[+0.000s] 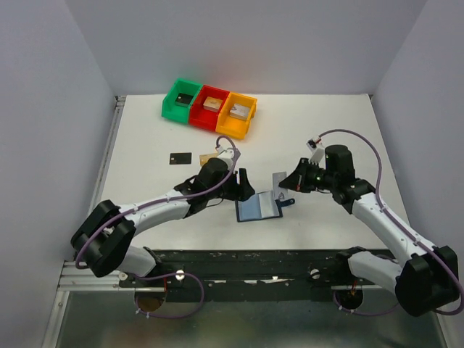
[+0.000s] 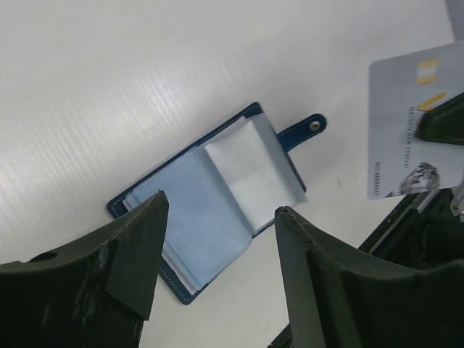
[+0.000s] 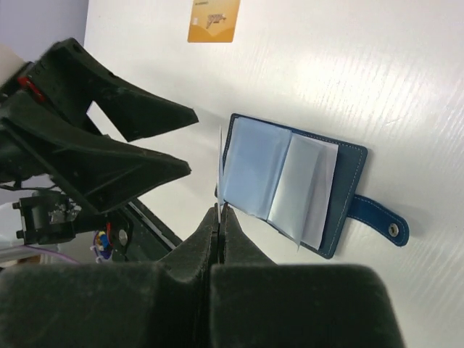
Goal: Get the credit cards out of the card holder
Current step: Remove the credit card from the card holder.
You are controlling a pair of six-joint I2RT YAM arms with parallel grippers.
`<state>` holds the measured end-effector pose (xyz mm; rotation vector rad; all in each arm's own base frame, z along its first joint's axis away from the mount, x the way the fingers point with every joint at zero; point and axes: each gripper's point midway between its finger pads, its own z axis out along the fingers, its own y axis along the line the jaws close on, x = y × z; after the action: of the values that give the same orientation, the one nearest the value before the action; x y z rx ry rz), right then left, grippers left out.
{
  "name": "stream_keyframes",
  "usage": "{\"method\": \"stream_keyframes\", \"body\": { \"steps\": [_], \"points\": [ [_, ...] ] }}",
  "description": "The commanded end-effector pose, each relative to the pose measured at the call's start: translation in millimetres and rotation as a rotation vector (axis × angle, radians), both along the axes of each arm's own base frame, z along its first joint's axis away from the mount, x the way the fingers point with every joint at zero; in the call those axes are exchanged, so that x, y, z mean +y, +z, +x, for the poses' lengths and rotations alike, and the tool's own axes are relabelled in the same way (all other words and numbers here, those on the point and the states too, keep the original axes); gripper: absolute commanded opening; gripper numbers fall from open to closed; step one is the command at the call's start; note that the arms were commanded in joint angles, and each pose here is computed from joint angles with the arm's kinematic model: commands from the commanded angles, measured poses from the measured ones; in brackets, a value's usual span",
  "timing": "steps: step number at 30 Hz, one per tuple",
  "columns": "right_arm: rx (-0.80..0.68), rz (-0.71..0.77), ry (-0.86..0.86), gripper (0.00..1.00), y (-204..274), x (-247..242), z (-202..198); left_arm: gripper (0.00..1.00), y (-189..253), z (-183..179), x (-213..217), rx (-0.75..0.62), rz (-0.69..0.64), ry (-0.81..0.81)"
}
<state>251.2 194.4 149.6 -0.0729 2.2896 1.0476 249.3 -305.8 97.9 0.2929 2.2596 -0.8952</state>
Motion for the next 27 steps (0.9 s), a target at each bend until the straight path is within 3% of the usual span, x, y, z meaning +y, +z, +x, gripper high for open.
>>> {"method": "stream_keyframes", "body": {
  "steps": [1, 7, 12, 18, 27],
  "points": [
    [-0.008, -0.077, 0.078, 0.0, 8.6, -4.5, -15.7, 0.73, 68.0, 4.0, -13.1, -0.143, -0.119, -0.068],
    [-0.006, -0.079, 0.374, 0.0, 23.3, 31.5, -48.6, 0.73, 128.7, -14.5, 17.0, -0.296, -0.326, -0.172],
    [-0.015, 0.035, 0.584, 0.0, 45.3, 58.9, -77.0, 0.73, 166.5, -55.4, 28.2, -0.371, -0.426, -0.458],
    [-0.021, 0.04, 0.816, 0.0, 64.1, 82.1, -117.2, 0.72, 170.8, -100.4, 28.1, -0.33, -0.467, -0.739],
    [-0.051, 0.021, 0.879, 0.0, 79.4, 85.8, -128.1, 0.6, 164.7, -106.7, 27.1, -0.293, -0.472, -0.788]
  ]
}}
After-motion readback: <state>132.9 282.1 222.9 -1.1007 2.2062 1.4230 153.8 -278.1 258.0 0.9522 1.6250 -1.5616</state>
